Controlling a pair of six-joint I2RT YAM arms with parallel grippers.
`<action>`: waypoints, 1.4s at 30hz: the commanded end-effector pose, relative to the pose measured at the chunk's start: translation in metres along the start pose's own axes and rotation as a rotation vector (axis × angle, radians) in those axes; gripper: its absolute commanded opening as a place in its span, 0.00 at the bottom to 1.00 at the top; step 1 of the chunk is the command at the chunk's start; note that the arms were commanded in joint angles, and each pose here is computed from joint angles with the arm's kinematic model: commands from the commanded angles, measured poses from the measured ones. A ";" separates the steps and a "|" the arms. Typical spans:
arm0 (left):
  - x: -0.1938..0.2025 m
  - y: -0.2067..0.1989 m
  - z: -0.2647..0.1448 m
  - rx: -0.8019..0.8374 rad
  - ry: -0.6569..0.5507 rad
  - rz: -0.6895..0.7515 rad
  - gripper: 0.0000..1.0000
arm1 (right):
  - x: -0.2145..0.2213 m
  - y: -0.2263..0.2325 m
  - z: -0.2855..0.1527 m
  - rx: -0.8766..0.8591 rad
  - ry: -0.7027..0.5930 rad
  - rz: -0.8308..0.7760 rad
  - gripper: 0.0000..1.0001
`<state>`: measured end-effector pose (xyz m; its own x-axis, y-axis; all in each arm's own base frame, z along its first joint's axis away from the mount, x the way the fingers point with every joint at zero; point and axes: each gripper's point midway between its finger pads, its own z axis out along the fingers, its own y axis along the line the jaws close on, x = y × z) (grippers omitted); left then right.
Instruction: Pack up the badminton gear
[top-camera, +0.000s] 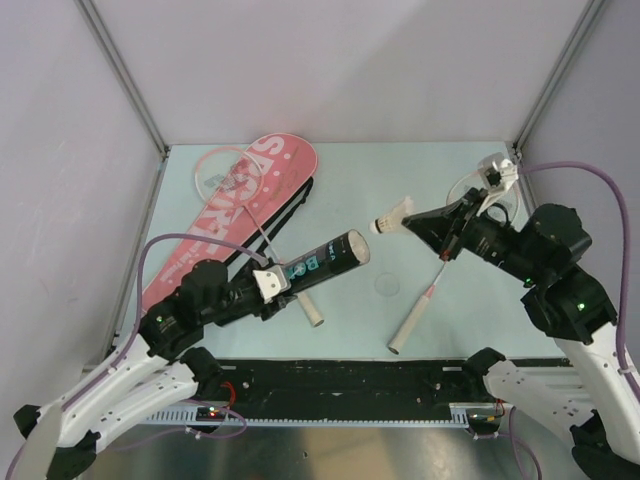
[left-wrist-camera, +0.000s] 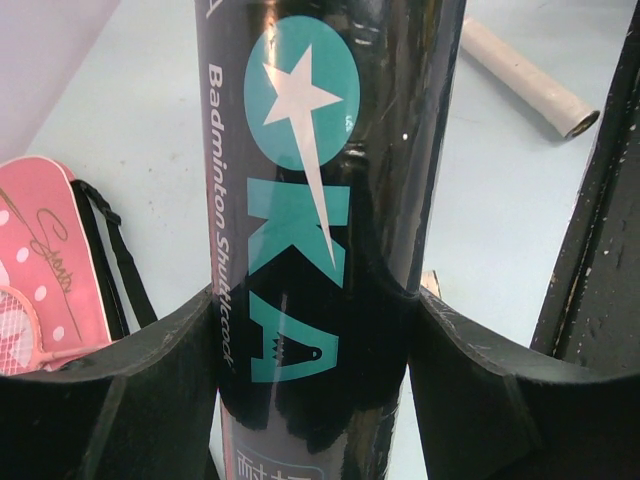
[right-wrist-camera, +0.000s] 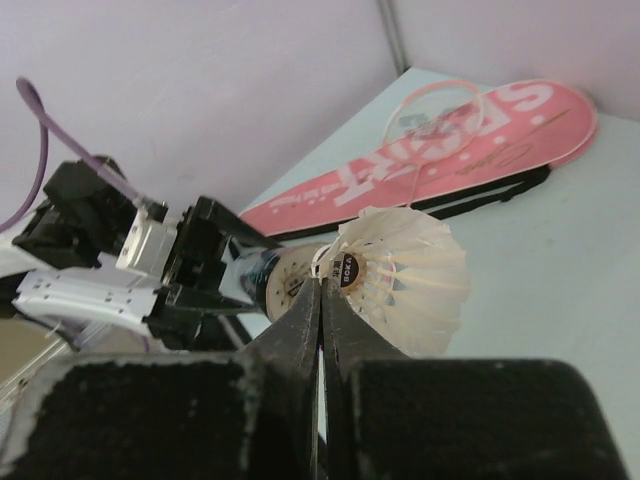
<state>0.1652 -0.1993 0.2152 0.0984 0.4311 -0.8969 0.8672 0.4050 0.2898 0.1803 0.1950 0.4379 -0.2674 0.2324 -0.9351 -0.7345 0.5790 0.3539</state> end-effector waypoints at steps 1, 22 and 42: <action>-0.048 0.004 -0.011 0.011 -0.153 0.065 0.00 | 0.001 0.019 0.003 -0.067 -0.022 0.013 0.00; -0.059 -0.010 -0.017 0.083 -0.231 0.123 0.00 | 0.077 0.055 0.043 -0.219 0.142 0.167 0.00; -0.074 -0.002 -0.020 0.039 -0.293 0.127 0.00 | 0.135 0.067 0.063 -0.275 0.267 0.266 0.00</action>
<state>0.1447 -0.2002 0.2247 0.1653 0.3955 -0.9035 0.8961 0.3224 0.3051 0.1380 0.3073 0.3557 -0.5520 0.1595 -0.8184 -0.7671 0.2875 0.5735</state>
